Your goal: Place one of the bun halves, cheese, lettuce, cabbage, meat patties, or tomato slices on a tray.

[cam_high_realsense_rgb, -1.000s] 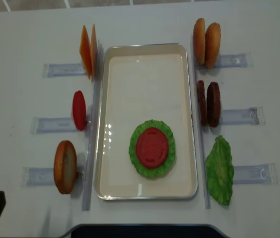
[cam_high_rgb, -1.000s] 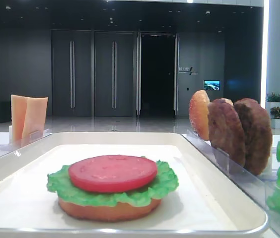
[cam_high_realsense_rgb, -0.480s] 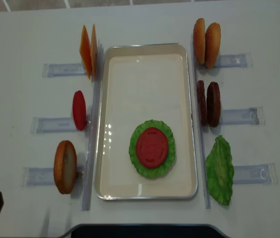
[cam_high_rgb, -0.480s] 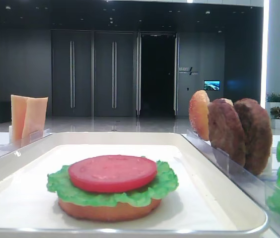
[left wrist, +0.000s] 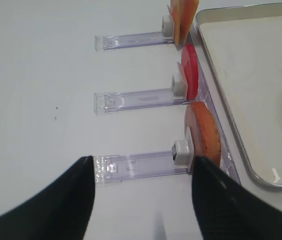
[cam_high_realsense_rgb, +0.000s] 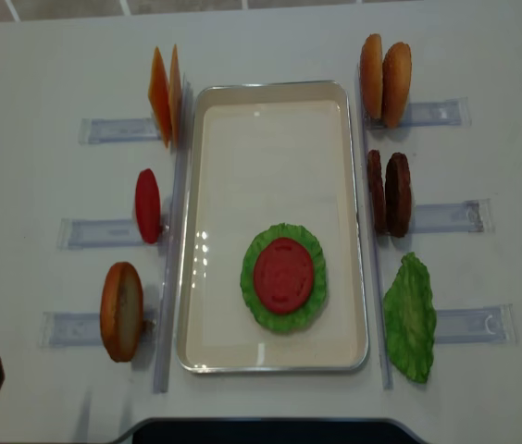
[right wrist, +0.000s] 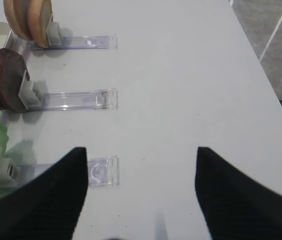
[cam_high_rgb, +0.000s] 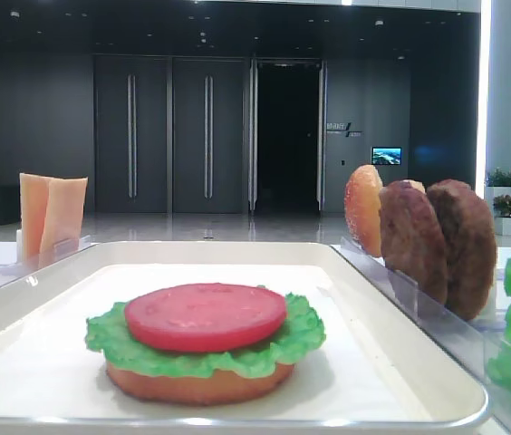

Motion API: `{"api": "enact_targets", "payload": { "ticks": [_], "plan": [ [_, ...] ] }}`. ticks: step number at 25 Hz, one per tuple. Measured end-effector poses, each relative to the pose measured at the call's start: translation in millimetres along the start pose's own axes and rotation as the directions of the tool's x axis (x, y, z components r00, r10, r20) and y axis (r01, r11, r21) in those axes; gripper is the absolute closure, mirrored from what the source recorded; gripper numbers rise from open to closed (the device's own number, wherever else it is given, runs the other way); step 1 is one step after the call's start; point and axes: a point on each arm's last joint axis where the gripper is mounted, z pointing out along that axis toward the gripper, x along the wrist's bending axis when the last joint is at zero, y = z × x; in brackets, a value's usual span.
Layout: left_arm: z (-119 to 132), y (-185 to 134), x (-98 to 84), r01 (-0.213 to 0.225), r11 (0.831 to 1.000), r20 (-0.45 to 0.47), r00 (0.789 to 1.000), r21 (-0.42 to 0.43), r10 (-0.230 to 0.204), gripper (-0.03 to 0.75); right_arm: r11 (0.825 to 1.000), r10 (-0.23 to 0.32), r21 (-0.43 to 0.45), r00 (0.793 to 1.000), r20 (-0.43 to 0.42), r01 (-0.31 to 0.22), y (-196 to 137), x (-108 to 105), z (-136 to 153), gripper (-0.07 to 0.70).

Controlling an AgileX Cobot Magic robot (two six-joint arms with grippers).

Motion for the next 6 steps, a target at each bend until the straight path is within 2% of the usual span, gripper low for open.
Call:
{"api": "enact_targets", "payload": {
  "ticks": [6],
  "plan": [
    [0.1, 0.1, -0.1, 0.009, 1.000, -0.016, 1.000, 0.001, -0.009, 0.245, 1.000, 0.000, 0.000, 1.000, 0.000, 0.000, 0.0, 0.0, 0.0, 0.161]
  ]
}}
